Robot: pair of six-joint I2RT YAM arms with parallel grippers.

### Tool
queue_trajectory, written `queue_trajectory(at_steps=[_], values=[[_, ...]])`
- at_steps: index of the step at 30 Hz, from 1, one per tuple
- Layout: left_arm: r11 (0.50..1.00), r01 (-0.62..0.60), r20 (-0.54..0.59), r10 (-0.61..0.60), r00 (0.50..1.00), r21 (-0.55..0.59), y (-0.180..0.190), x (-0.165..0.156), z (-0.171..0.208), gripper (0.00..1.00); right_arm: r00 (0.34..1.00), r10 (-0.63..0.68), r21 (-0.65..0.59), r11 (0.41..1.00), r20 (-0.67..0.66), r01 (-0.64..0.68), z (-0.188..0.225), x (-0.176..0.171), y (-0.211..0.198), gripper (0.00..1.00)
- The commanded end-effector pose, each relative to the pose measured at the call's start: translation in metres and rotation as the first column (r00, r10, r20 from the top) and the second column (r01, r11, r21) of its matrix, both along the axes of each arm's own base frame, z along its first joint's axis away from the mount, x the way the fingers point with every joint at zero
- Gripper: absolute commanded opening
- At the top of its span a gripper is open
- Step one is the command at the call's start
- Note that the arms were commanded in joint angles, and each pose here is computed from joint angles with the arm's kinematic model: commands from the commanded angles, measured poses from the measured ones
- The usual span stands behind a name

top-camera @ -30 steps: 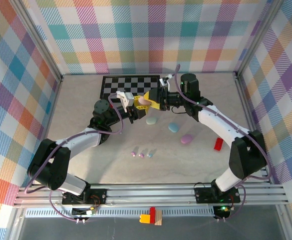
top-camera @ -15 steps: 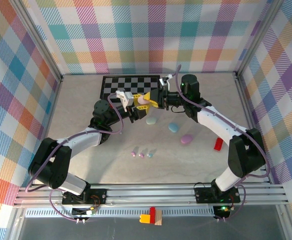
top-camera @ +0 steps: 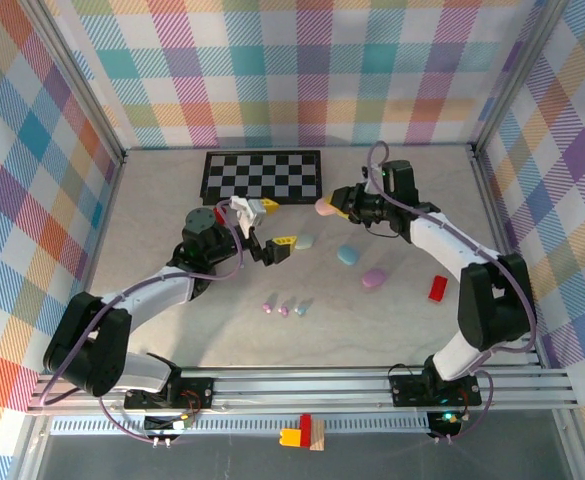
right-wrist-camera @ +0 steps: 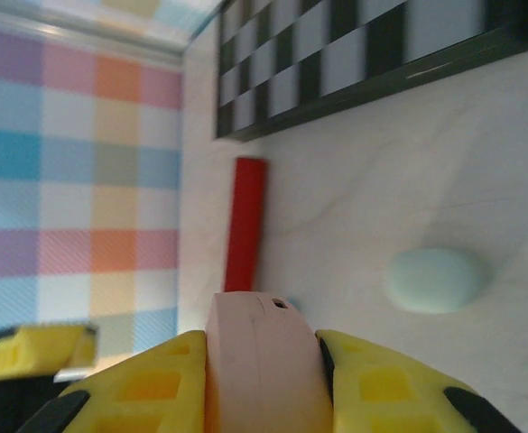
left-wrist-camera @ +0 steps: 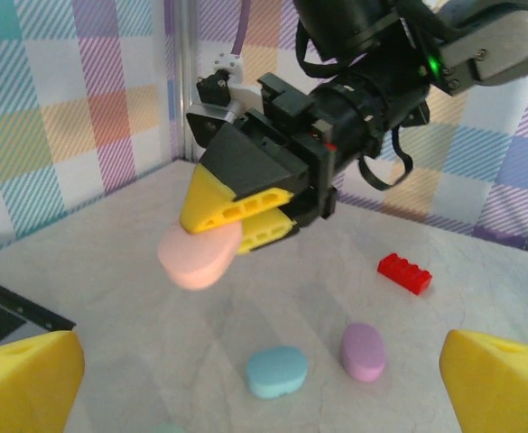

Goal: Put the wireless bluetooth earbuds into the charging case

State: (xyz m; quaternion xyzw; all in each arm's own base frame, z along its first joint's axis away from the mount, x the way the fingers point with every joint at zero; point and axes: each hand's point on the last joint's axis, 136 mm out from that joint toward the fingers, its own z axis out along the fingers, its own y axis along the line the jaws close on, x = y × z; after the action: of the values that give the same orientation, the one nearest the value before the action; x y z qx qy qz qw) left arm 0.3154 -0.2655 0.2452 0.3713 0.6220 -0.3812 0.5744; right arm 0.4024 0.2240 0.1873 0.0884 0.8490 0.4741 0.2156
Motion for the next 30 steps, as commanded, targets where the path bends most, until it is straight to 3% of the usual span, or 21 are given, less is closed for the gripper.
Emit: queue_trajectory(at_steps=[1,13,15,18,21,26,28,30], values=[[1.000,-0.009,-0.005,0.009,1.000,0.030,0.005,-0.005,-0.008,1.00,0.997,-0.064,-0.094,0.994,-0.045,0.060,-0.043,0.015,-0.028,0.11],[0.999,-0.008,-0.027,0.009,1.000,0.043,0.005,-0.007,-0.015,1.00,0.967,-0.150,-0.171,0.978,-0.206,0.115,-0.132,0.045,-0.049,0.14],[0.999,-0.008,-0.032,0.010,0.999,0.044,0.005,-0.007,-0.016,1.00,0.965,-0.151,-0.196,0.975,-0.213,0.109,-0.140,0.044,-0.051,0.20],[0.999,-0.009,-0.049,0.012,0.999,0.044,0.005,-0.005,-0.017,1.00,0.968,-0.150,-0.244,0.965,-0.201,0.099,-0.141,0.043,-0.056,0.36],[0.999,-0.019,-0.066,0.022,0.998,0.044,0.005,-0.002,-0.017,1.00,0.980,-0.146,-0.324,0.941,-0.138,0.095,-0.128,0.041,-0.067,0.53],[0.997,-0.063,-0.075,0.066,0.995,0.041,0.009,0.003,-0.016,1.00,0.994,-0.099,-0.456,0.888,-0.056,0.063,-0.103,0.030,-0.083,0.71],[0.995,-0.090,-0.082,0.093,0.992,0.040,0.012,0.006,-0.016,1.00,0.998,-0.056,-0.538,0.842,-0.042,0.025,-0.099,0.020,-0.086,0.73],[0.993,-0.113,-0.087,0.116,0.989,0.043,0.014,0.009,-0.017,1.00,0.999,0.018,-0.653,0.756,-0.036,-0.037,-0.094,0.009,-0.087,0.75]])
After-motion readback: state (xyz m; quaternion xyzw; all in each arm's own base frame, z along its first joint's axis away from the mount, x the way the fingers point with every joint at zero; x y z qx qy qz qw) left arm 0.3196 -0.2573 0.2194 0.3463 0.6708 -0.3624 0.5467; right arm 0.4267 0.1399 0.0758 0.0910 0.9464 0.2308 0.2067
